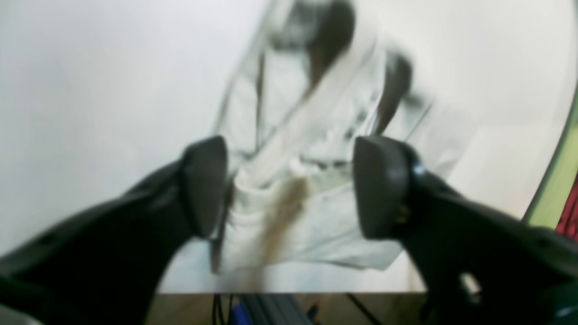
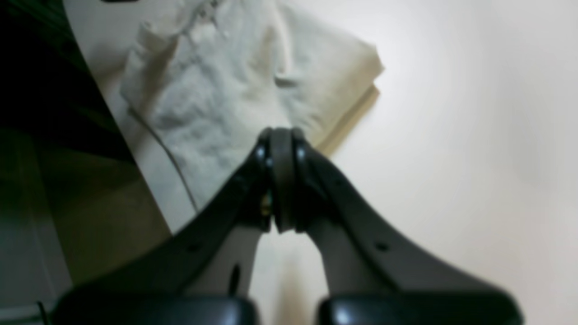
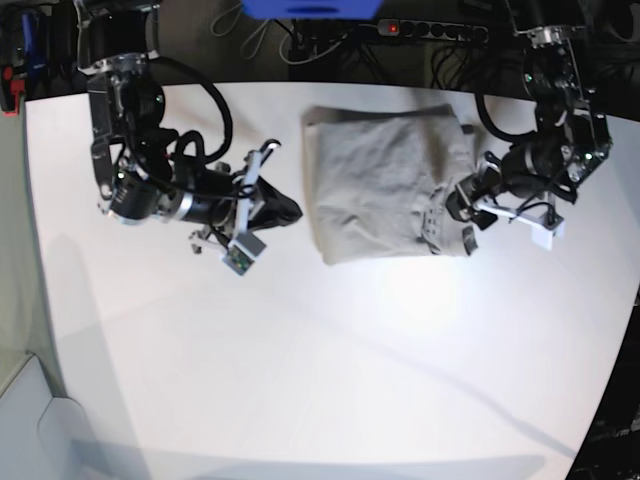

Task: Layout the t-shirt on the table in an organized manner, then fold the t-shirt properly
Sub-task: 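Grip the stack's edges with both grippers to square the bundle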

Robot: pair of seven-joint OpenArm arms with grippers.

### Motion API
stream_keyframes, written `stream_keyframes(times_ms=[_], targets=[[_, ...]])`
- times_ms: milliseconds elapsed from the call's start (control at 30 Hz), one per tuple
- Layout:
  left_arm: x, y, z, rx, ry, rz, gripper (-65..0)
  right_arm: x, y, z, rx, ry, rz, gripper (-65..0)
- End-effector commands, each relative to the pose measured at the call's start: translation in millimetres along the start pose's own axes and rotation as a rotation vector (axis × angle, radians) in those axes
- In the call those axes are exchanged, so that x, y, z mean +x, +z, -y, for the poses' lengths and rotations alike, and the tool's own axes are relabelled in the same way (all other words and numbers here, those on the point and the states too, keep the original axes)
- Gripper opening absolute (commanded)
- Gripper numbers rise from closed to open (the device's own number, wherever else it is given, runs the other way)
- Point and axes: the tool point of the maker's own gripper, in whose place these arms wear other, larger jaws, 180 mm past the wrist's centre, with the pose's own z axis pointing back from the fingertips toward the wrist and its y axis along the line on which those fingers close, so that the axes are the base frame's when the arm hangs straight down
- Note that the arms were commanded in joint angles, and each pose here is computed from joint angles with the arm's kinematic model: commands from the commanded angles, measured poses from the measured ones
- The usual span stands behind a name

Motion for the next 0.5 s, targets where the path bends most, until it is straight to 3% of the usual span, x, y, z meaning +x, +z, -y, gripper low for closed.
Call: stream_keyframes(times_ms=[0, 167, 467], targets=[[13.4, 4.5, 6.0, -0.007, -0.017, 0.038, -14.2, 13.7, 4.3, 0.3, 0.005, 0.021, 0.049, -65.0], [19.0, 5.8, 1.9, 0.012, -0.034, 0.046, 0.0, 12.9, 11.7, 12.6, -0.034, -0.005, 0.062, -65.0], [35.5, -6.5, -16.7, 0.058, -0.006, 0.025, 0.0, 4.9, 17.5, 20.5, -0.062, -0.032, 0.045, -65.0]])
